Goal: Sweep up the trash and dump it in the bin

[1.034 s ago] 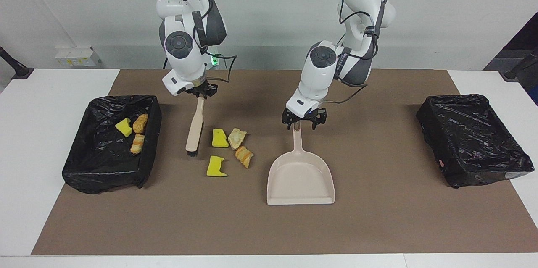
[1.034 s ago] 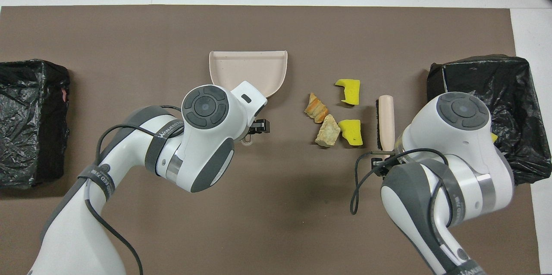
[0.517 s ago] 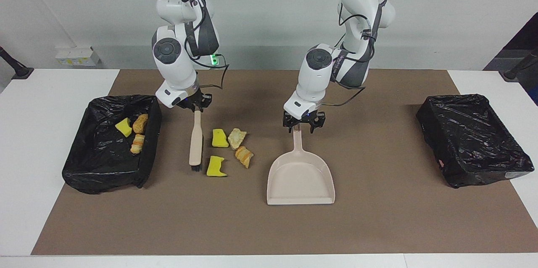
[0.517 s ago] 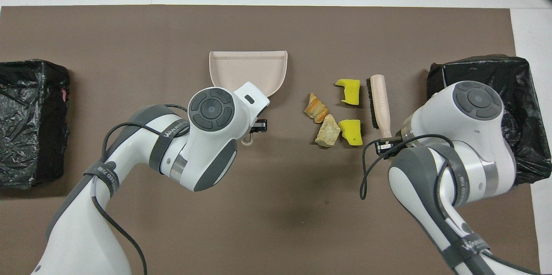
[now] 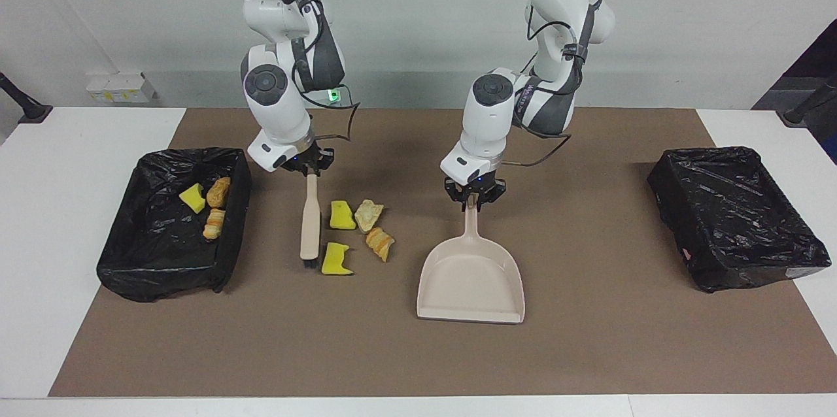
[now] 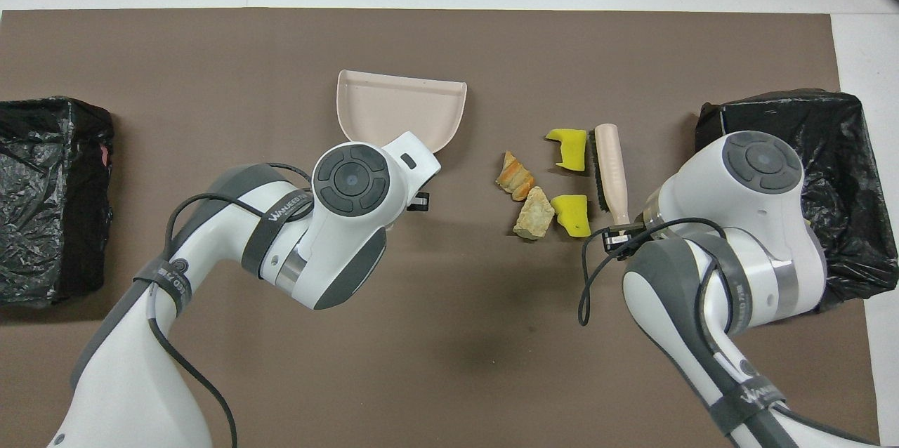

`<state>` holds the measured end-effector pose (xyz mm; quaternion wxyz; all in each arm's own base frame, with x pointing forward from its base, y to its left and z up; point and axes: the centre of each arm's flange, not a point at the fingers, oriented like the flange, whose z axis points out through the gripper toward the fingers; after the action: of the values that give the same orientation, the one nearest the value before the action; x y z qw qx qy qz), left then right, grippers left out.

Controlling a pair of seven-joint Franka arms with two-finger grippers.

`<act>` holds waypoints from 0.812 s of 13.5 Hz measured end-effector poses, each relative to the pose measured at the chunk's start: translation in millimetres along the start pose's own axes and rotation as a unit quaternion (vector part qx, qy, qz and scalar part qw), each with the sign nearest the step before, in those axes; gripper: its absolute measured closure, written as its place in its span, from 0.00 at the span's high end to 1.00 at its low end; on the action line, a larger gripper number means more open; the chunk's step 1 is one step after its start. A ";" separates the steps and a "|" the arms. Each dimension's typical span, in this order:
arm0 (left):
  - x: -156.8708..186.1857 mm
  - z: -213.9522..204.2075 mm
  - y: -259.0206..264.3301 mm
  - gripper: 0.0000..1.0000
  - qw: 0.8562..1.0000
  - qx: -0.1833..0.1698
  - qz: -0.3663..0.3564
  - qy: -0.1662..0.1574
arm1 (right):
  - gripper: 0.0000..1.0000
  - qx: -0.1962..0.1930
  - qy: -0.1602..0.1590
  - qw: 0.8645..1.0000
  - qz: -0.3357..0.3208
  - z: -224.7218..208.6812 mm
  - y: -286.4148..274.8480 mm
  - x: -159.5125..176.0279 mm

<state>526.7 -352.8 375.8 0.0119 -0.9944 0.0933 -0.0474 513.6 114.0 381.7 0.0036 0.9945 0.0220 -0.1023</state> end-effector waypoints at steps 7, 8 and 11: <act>18.2 -96.4 -131.4 0.32 0.976 0.042 0.210 -0.030 | 0.26 0.033 -0.014 0.998 0.057 3.9 -45.3 -9.2; 16.1 -111.0 -167.6 0.32 0.968 0.042 0.246 -0.041 | 0.26 0.032 -0.014 0.998 0.059 4.0 -46.3 -9.5; 5.1 -121.2 -247.6 0.32 0.929 0.029 0.360 -0.081 | 0.26 0.033 -0.019 0.997 0.060 9.5 -46.4 -7.6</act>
<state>565.7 -112.4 504.9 0.0645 -0.8936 0.4425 0.0379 502.1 159.9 373.8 -0.0222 0.9915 -0.0411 -0.1214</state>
